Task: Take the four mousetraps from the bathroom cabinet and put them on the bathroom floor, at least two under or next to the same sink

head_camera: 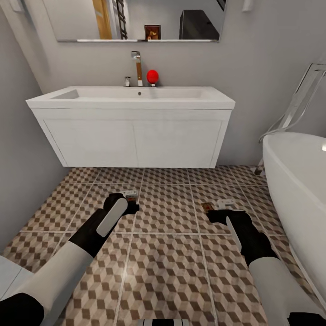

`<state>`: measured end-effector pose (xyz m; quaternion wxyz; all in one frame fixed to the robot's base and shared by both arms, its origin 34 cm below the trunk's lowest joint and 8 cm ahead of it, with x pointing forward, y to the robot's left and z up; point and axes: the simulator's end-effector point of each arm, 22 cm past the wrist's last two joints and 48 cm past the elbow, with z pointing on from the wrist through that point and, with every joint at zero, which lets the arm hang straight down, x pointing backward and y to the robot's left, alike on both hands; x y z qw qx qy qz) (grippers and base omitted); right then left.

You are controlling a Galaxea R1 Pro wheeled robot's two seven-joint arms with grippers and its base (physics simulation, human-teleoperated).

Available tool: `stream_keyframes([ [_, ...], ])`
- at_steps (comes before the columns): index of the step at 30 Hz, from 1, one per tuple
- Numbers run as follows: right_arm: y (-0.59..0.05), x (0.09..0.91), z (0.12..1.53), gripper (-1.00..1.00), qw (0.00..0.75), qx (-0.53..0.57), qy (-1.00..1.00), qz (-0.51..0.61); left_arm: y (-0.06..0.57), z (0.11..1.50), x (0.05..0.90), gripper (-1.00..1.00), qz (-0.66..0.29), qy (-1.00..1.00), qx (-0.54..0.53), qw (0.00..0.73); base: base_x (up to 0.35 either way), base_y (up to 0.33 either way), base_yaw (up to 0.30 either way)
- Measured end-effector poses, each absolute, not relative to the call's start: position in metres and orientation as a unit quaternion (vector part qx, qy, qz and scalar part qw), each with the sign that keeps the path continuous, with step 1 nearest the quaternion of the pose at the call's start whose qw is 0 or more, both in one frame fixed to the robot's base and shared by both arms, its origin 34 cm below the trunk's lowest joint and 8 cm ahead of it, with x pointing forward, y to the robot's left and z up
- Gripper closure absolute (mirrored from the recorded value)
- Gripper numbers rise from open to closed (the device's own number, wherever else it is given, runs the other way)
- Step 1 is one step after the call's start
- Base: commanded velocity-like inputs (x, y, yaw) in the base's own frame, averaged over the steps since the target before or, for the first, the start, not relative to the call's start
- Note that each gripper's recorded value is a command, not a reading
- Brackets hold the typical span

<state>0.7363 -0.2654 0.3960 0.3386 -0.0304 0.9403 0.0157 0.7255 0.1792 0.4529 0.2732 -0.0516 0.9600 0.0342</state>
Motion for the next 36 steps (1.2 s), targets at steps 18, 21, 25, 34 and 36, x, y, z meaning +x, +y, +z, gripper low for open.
stream_keyframes([
  [18,-0.271,0.730,0.377,1.00,0.332,-0.027,0.943,0.003,0.169,0.420,0.720,1.00,-0.001,0.966,-0.045,0.255,0.147,0.000,0.000],
  [21,-0.277,0.720,0.354,1.00,0.320,-0.023,0.947,-0.009,0.180,0.397,0.716,1.00,0.007,0.968,-0.052,0.245,0.004,0.000,0.000],
  [25,-0.284,0.696,0.316,1.00,0.296,-0.020,0.955,-0.026,0.189,0.372,0.714,1.00,0.005,0.967,-0.053,0.247,0.001,0.000,0.000],
  [34,-0.269,0.688,0.300,1.00,0.296,-0.021,0.955,-0.020,0.186,0.332,0.705,1.00,-0.026,0.968,0.004,0.250,0.000,0.000,0.000],
  [36,-0.267,0.689,0.300,1.00,0.301,-0.022,0.953,-0.019,0.191,0.326,0.704,1.00,-0.024,0.967,0.002,0.254,0.000,0.000,0.000],
])
